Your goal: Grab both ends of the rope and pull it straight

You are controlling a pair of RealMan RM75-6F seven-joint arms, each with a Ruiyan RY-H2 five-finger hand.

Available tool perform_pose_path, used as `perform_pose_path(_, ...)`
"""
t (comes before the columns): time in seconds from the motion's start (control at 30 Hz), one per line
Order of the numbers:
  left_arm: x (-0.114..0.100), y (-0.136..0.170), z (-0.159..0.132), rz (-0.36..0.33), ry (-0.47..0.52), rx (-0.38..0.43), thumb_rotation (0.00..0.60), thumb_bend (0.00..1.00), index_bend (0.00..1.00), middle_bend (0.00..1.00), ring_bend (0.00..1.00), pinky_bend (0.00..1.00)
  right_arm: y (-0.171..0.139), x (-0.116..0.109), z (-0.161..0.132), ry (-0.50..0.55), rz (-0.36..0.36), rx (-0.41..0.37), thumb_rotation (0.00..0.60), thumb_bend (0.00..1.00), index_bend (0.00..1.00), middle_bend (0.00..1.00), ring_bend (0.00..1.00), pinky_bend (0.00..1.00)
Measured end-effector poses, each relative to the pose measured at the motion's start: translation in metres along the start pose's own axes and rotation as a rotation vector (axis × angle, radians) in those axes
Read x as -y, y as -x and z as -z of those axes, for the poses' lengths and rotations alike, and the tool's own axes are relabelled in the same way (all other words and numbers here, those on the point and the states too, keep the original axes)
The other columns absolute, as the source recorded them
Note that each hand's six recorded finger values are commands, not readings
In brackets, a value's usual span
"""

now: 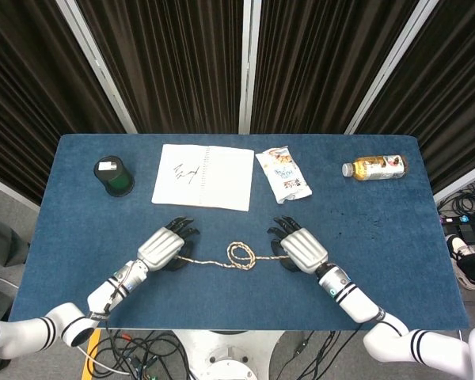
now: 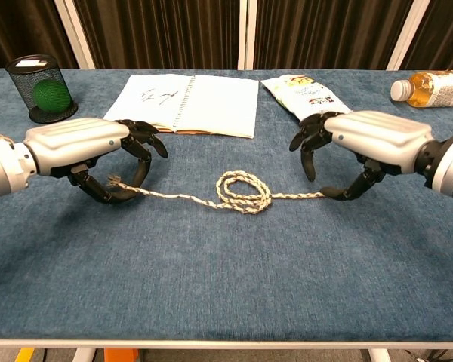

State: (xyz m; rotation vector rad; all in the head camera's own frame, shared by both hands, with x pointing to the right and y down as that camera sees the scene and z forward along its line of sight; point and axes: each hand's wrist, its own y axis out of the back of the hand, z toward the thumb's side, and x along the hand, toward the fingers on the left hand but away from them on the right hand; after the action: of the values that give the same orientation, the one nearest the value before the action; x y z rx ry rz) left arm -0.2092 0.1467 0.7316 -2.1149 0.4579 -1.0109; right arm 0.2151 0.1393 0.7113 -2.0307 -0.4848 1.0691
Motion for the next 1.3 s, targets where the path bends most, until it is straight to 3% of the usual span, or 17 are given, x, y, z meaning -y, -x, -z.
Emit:
perform_pose_path(0.5,0.003,0.0,0.002,0.011,-0.005,-0.002,0.6,0.37,0.63,0.19,0.0,0.0,0.011,0.02,0.003,-0.026,-0.02,0.015,0.6,0.27,0.53,0.2,0.0,0.0)
perform_pose_path(0.87,0.004,0.0,0.002,0.015,-0.003,0.002,0.6,0.37,0.63,0.18,0.0,0.0,0.01,0.026,0.006,-0.025,-0.032,0.024,0.6,0.39,0.55,0.21,0.0,0.0)
perform_pose_path(1.03,0.002,0.001,0.003,0.003,0.005,-0.001,0.6,0.37,0.63,0.19,0.0,0.0,0.009,0.024,0.008,-0.018,-0.006,0.035,0.6,0.47,0.6,0.23,0.0,0.0)
perform_pose_path(1.3,-0.011,0.009,0.02,-0.052,0.034,-0.043,0.6,0.37,0.63,0.19,0.0,0.0,-0.002,0.004,0.029,-0.016,0.059,0.094,0.6,0.48,0.61,0.23,0.0,0.0)
